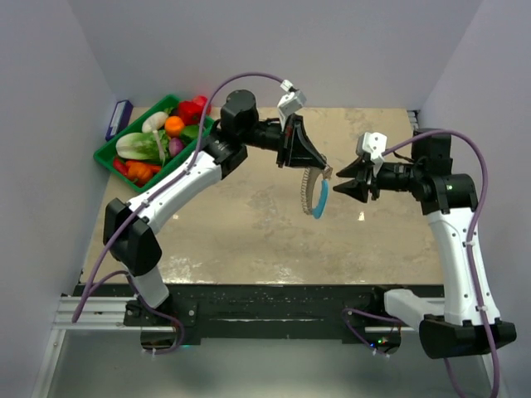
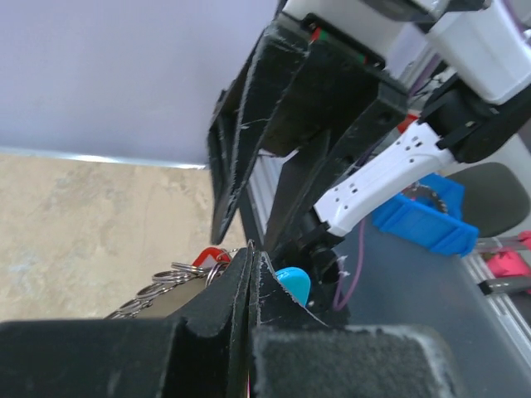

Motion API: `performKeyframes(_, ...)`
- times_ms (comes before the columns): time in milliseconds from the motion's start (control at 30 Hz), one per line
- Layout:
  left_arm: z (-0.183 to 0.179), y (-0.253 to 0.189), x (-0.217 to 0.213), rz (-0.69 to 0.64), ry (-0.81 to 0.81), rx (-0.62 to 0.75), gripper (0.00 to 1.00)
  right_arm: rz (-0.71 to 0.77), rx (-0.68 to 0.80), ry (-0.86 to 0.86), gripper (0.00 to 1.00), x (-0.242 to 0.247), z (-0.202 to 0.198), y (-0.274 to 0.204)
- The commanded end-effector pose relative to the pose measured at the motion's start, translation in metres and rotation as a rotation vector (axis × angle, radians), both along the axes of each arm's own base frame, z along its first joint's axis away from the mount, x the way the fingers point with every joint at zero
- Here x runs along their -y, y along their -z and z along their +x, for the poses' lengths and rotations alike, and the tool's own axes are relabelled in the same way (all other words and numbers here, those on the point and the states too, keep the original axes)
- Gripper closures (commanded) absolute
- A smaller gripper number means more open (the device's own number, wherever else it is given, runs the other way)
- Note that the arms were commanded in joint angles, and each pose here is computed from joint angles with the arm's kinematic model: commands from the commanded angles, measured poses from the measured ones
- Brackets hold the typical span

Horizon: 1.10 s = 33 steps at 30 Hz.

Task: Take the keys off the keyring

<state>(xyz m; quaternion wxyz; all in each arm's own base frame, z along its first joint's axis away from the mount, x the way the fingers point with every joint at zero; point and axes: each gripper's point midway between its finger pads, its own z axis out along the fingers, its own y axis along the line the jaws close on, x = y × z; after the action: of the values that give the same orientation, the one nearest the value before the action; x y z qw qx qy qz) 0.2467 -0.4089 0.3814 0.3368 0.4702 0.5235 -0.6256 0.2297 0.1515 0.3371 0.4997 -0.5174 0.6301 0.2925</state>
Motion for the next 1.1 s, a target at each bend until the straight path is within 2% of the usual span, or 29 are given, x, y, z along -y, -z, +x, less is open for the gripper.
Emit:
performKeyframes(0,-0.037,-0.051,-0.018,-0.143,0.135,0.015,1.0,0.108,0.17,-0.055,0.58,-0.012,-0.008,-0.039)
performKeyframes(100,-0.045,-0.056,-0.025,-0.194,0.166,-0.007,1.0,0.139,0.16,-0.09,0.59,-0.016,-0.017,-0.043)
performKeyframes(133,-0.049,-0.058,-0.03,-0.237,0.179,0.032,1.0,0.148,0.159,-0.106,0.59,-0.018,-0.019,-0.045)
performKeyframes(167,-0.051,-0.059,-0.032,-0.232,0.183,-0.009,1.0,0.152,0.159,-0.109,0.59,-0.018,-0.021,-0.047)
performKeyframes(300,-0.047,-0.056,-0.031,-0.21,0.163,-0.023,1.0,0.155,0.166,-0.152,0.55,-0.02,-0.033,-0.05)
performKeyframes(433,-0.054,-0.06,-0.037,-0.243,0.178,-0.03,1.0,0.16,0.155,-0.159,0.55,-0.02,-0.033,-0.045)
performKeyframes(667,-0.054,-0.064,-0.037,-0.269,0.179,-0.037,1.0,0.193,0.173,-0.218,0.56,-0.024,-0.054,-0.064)
performKeyframes(1067,-0.051,-0.068,-0.036,-0.303,0.171,-0.062,1.0,0.237,0.135,-0.218,0.59,-0.027,-0.05,-0.067)
